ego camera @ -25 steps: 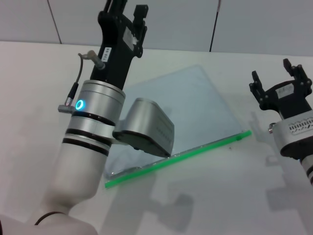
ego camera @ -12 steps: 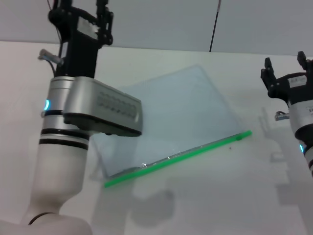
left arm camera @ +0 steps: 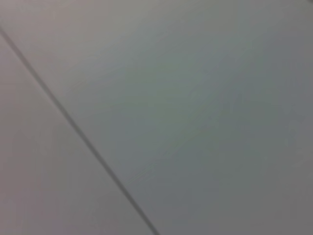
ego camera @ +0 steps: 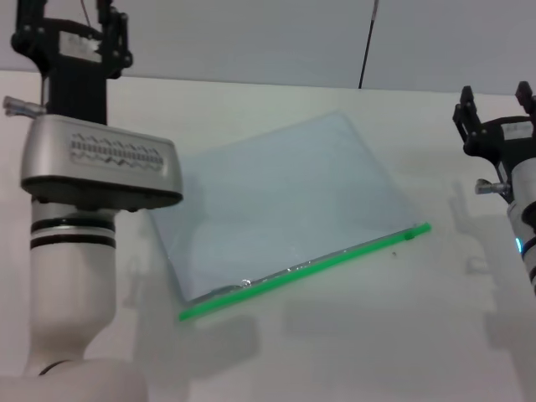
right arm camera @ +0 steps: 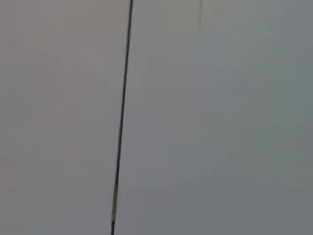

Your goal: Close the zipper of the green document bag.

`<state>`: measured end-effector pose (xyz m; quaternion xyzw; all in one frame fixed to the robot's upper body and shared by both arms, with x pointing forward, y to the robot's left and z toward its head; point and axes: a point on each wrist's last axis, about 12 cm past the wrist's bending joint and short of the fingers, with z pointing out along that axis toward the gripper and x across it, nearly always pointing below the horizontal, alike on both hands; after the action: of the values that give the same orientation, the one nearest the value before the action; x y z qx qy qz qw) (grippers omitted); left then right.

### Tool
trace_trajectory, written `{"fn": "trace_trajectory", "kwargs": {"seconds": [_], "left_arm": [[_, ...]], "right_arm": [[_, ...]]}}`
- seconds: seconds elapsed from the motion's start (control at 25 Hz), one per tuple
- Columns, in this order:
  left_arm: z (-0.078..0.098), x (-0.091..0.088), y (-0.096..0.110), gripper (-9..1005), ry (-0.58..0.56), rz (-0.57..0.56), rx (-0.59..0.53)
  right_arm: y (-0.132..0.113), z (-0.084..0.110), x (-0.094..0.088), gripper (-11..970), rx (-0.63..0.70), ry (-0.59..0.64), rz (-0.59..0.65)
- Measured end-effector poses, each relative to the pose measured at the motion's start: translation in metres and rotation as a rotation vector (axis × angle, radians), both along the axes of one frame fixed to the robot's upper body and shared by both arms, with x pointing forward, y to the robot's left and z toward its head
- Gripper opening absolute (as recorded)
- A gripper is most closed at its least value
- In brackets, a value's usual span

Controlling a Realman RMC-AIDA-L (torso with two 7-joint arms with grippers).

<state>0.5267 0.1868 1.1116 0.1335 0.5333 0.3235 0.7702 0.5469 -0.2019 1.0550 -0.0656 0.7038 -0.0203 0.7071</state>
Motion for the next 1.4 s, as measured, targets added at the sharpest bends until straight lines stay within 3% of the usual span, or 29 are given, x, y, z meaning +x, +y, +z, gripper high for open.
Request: {"fn": "trace_trajectory", "kwargs": {"seconds": [0.6,1.4], "left_arm": [[-0.007,0.005,0.017,617,0.041,0.067,-0.177],[-0.013,0.006,0.025,617,0.054,0.082,-0.242]], "right_arm": [[-0.004,0.003,-0.001,731,0.078,-0.003,-0.053],[-0.006,0.005,0.001,730,0.097,-0.009,-0.065]]}}
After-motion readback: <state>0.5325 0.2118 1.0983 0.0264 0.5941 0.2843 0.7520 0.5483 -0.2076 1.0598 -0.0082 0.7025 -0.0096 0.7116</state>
